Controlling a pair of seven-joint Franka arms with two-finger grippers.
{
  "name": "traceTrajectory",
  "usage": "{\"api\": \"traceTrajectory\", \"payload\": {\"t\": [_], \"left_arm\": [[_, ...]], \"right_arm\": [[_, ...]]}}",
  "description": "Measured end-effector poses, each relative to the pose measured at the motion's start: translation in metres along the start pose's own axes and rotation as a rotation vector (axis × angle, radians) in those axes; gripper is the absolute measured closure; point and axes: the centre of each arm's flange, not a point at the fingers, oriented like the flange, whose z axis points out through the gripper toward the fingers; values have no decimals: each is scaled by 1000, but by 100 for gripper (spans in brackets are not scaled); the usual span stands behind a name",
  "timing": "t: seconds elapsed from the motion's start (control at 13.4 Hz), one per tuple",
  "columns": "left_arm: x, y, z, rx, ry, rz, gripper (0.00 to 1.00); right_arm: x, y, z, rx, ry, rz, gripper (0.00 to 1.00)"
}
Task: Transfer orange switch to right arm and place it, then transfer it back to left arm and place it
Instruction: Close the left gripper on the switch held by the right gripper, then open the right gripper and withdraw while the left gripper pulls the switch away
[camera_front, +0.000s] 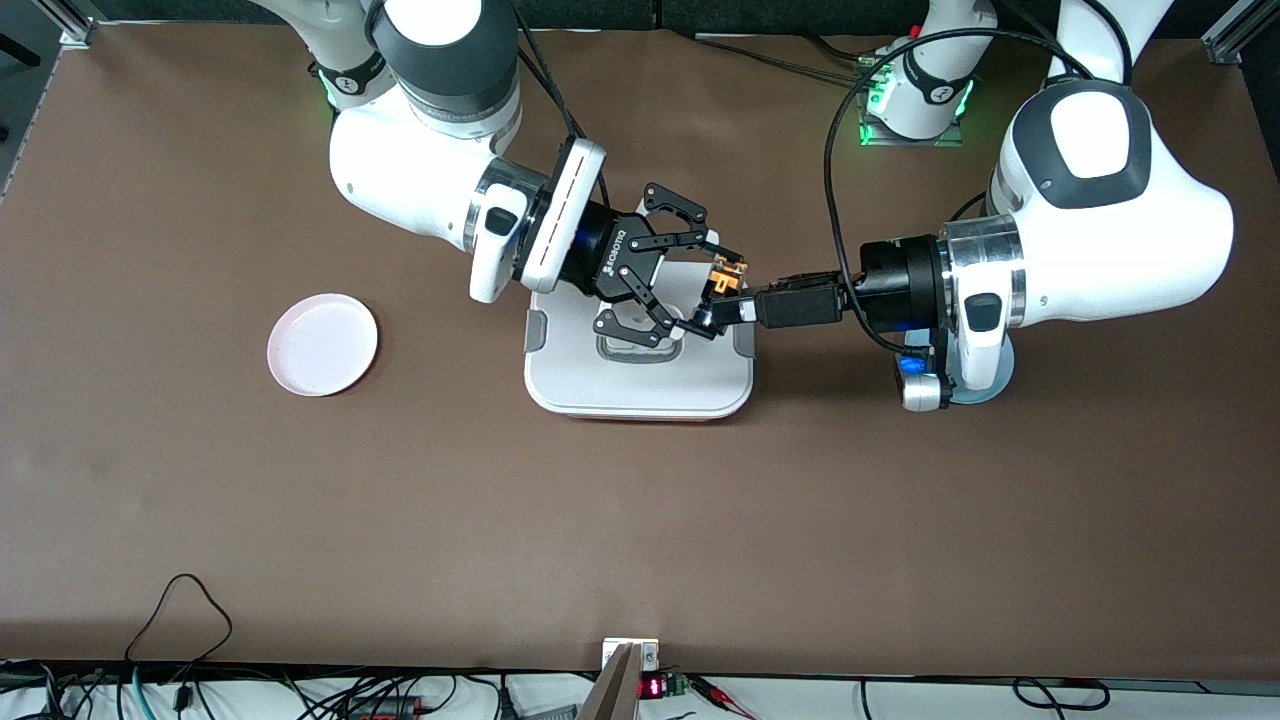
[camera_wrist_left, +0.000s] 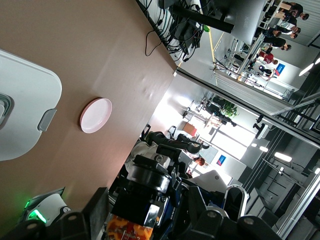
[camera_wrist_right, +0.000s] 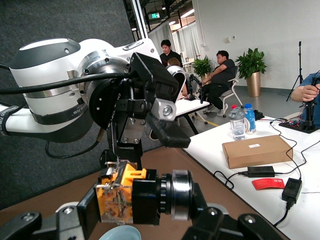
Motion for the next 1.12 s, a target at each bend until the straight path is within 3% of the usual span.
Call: {"api": "traceTrajectory", "payload": {"t": [0.45,0.67,0.82,1.12], "left_arm": [[-18,1,28,49,-29,35,22],[-18,1,28,52,-27,38,26],[-17,1,26,53,-23,37,35],[-14,0,23,52,-16,36,35]], "right_arm": [[0,0,0,0,0,-1,28],[0,0,0,0,0,-1,28],[0,0,0,0,0,-1,28],[0,0,0,0,0,-1,28]]}}
